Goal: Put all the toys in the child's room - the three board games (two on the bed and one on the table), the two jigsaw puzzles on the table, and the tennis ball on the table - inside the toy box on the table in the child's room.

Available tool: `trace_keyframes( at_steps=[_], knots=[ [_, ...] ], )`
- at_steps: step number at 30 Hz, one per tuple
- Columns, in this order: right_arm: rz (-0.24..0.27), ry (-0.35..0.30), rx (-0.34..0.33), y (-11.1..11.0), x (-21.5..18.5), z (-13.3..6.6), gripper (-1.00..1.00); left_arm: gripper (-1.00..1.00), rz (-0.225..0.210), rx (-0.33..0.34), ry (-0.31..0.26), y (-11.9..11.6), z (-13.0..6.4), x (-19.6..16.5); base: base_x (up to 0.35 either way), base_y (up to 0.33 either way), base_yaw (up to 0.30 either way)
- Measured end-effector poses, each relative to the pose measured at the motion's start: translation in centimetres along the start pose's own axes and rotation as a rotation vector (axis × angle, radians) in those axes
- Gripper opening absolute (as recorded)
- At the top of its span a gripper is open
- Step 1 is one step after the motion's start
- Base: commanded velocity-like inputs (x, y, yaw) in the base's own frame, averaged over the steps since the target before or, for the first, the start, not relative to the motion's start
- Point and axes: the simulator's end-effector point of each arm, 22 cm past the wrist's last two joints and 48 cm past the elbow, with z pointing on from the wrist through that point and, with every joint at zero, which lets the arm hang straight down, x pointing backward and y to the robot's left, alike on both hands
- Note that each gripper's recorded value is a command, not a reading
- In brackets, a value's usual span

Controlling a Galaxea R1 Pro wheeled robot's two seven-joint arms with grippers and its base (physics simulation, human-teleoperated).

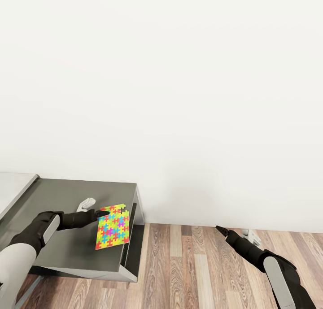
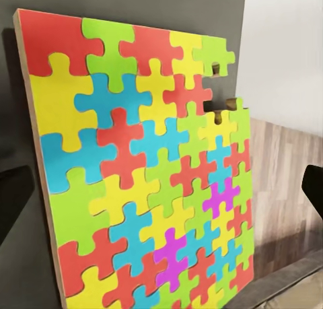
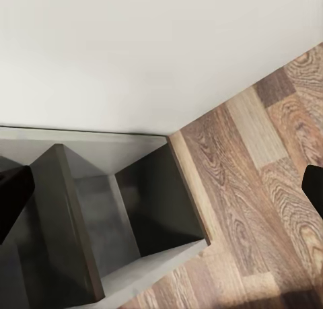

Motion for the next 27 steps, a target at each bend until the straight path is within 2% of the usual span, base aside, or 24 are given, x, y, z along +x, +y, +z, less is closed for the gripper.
trace_keyframes(
  at_steps=[13,19,24,26,27],
  knots=[
    [0.000,0.000,0.000,0.0,0.0,0.0,1.00,1.00,0.002,0.000,0.000,0.0,-0.1,0.0,0.000,0.000,0.000],
    [0.000,0.000,0.000,0.0,0.0,0.0,1.00,1.00,-0.002,-0.012,-0.010,0.8,-0.8,-0.4,0.000,0.000,0.000],
    [-0.003,-0.007,0.000,0.1,-0.1,0.0,1.00,1.00,-0.006,-0.057,-0.039,3.5,-3.6,-1.8,0.000,0.000,0.000],
    [-0.010,-0.017,-0.004,0.3,-0.3,0.1,1.00,1.00,-0.016,-0.062,-0.070,4.6,-5.7,-3.0,0.000,0.000,0.000],
    [-0.011,-0.005,-0.013,0.7,0.1,0.4,1.00,1.00,-0.025,-0.047,-0.071,4.2,-5.4,-2.8,0.000,0.000,0.000]
  ],
)
